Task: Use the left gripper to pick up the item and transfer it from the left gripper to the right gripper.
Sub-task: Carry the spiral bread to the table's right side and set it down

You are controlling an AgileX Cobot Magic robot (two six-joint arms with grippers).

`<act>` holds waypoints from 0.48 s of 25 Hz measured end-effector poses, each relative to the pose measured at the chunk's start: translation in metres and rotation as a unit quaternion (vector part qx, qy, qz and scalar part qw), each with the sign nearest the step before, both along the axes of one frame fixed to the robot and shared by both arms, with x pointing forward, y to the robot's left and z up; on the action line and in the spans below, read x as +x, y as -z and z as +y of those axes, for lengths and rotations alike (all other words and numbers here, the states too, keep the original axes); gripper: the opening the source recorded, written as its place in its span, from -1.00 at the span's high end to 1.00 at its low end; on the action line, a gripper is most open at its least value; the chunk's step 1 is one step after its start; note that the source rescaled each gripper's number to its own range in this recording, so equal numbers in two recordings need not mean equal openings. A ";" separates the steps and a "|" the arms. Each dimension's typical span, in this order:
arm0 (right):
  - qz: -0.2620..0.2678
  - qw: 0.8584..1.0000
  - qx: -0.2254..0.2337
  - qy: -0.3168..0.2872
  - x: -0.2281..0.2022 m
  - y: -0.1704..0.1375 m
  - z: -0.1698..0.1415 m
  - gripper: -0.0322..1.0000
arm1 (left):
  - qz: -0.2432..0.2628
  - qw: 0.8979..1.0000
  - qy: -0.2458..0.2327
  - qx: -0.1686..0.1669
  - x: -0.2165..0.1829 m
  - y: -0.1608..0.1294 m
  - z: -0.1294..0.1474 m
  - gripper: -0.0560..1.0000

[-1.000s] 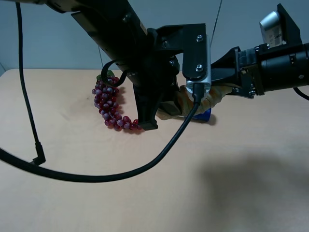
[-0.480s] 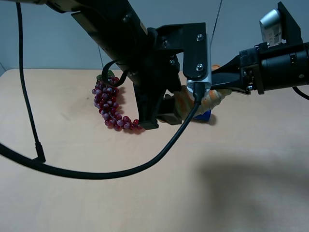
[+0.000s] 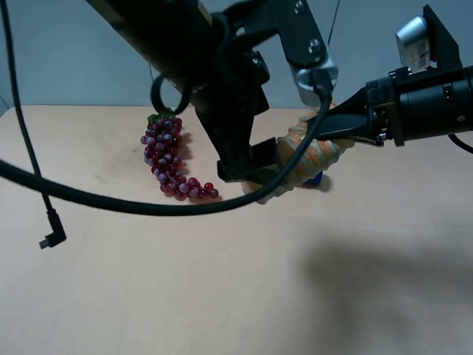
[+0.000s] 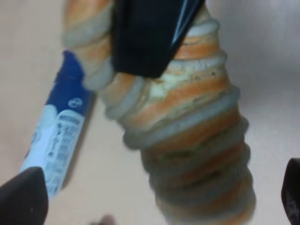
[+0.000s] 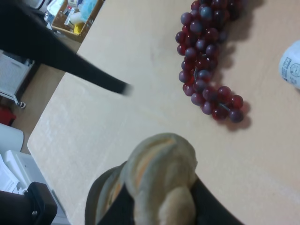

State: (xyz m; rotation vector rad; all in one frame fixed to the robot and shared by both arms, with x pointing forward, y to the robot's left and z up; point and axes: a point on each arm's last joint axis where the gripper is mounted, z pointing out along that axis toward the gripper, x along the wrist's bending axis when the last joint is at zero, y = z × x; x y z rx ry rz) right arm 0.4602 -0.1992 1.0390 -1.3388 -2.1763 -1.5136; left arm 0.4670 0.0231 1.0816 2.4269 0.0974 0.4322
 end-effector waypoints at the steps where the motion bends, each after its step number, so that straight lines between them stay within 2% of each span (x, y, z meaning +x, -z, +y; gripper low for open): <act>1: 0.000 1.000 0.000 0.000 0.000 0.000 0.000 0.86 | -0.003 1.000 -0.006 -0.001 -0.003 -0.008 0.005 -1.00; 6: 0.000 1.000 0.000 0.000 0.000 0.000 0.000 0.88 | 0.007 0.998 -0.063 -0.007 -0.020 -0.042 0.034 -1.00; 12: -0.001 1.000 -0.003 -0.001 0.000 0.000 0.000 0.90 | 0.037 0.986 -0.163 0.008 -0.036 -0.071 0.083 -1.00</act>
